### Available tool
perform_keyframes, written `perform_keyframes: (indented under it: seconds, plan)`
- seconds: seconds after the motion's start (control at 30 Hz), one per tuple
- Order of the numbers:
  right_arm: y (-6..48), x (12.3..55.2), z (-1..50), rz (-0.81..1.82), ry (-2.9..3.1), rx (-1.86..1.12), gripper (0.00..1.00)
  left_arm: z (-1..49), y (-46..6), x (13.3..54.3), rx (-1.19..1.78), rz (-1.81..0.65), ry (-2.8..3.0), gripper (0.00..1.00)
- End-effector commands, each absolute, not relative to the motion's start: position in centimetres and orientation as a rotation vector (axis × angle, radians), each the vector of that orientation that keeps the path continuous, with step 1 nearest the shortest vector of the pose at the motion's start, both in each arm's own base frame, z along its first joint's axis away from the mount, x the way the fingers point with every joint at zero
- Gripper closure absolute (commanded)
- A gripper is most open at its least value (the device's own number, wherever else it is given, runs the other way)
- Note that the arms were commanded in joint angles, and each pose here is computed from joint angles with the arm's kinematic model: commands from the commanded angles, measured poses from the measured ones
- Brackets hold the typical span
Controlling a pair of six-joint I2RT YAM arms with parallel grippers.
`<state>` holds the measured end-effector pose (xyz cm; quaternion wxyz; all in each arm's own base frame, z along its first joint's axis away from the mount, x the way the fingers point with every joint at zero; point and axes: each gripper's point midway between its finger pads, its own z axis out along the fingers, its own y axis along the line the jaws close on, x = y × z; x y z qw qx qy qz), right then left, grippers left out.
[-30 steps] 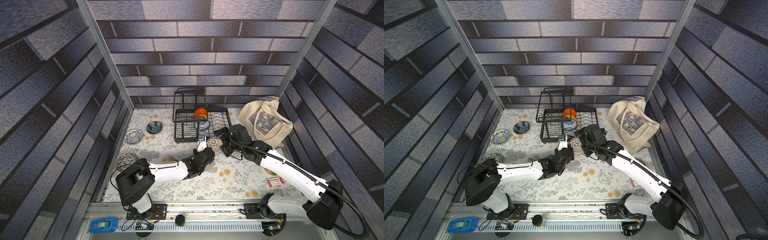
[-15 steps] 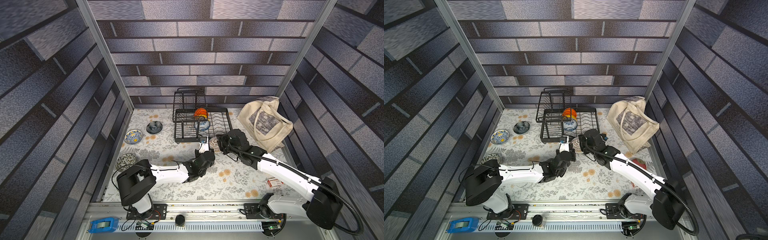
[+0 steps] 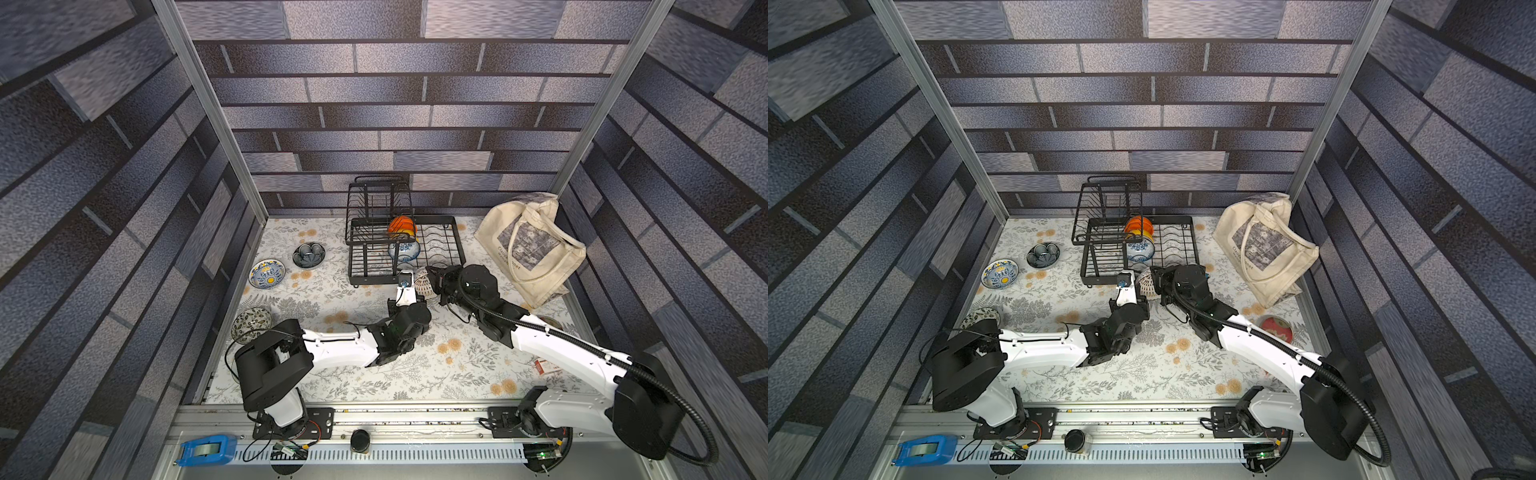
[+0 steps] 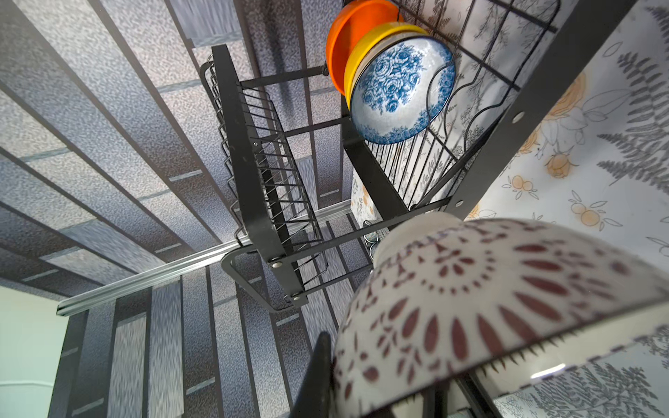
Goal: Load bowls into a dish rack
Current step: Pick up the bowl from the center of the table, then place the bowl in the dish rack.
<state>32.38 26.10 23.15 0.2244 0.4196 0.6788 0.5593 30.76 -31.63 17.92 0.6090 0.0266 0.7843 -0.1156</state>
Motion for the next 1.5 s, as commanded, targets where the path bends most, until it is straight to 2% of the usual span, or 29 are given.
perform_keyframes:
  seconds: [0.0, 0.17, 0.43, 0.47, 0.57, 0.6, 1.0, 1.23, 1.3, 1.47]
  plan:
    - [25.3, 34.2, 26.5, 1.591, 1.708, 1.022, 1.00, 20.0, -32.9, 29.8, 0.082, -0.355, 1.794, 0.73]
    - [25.6, 34.4, 28.3, 1.650, 1.643, 0.936, 1.00, 19.5, -31.7, 30.1, 0.026, -0.363, 1.831, 0.48]
    - [25.2, 34.5, 30.0, 1.668, 1.576, 0.833, 1.00, 19.4, -29.5, 30.2, -0.046, -0.378, 1.867, 0.29]
    - [25.1, 34.5, 30.1, 1.661, 1.571, 0.824, 1.00, 19.4, -29.2, 30.1, -0.051, -0.380, 1.870, 0.24]
    - [24.5, 34.7, 30.6, 1.647, 1.549, 0.786, 1.00, 19.5, -27.8, 30.0, -0.080, -0.388, 1.888, 0.03]
    - [24.2, 34.8, 30.5, 1.641, 1.544, 0.784, 1.00, 19.5, -27.1, 30.0, -0.093, -0.389, 1.896, 0.00]
    - [21.0, 38.7, 27.1, 1.544, 1.564, 0.852, 1.00, 20.2, -19.2, 31.0, -0.184, -0.453, 2.040, 0.00]
    - [23.0, 41.8, 25.9, 1.567, 1.598, 0.847, 1.00, 19.2, -16.3, 31.2, -0.252, -0.539, 2.143, 0.00]
    - [23.7, 42.8, 25.3, 1.568, 1.618, 0.847, 1.00, 19.0, -16.4, 31.5, -0.270, -0.640, 2.155, 0.00]
    - [24.9, 44.7, 24.2, 1.563, 1.641, 0.851, 1.00, 18.0, -16.1, 31.7, -0.303, -0.688, 2.235, 0.00]
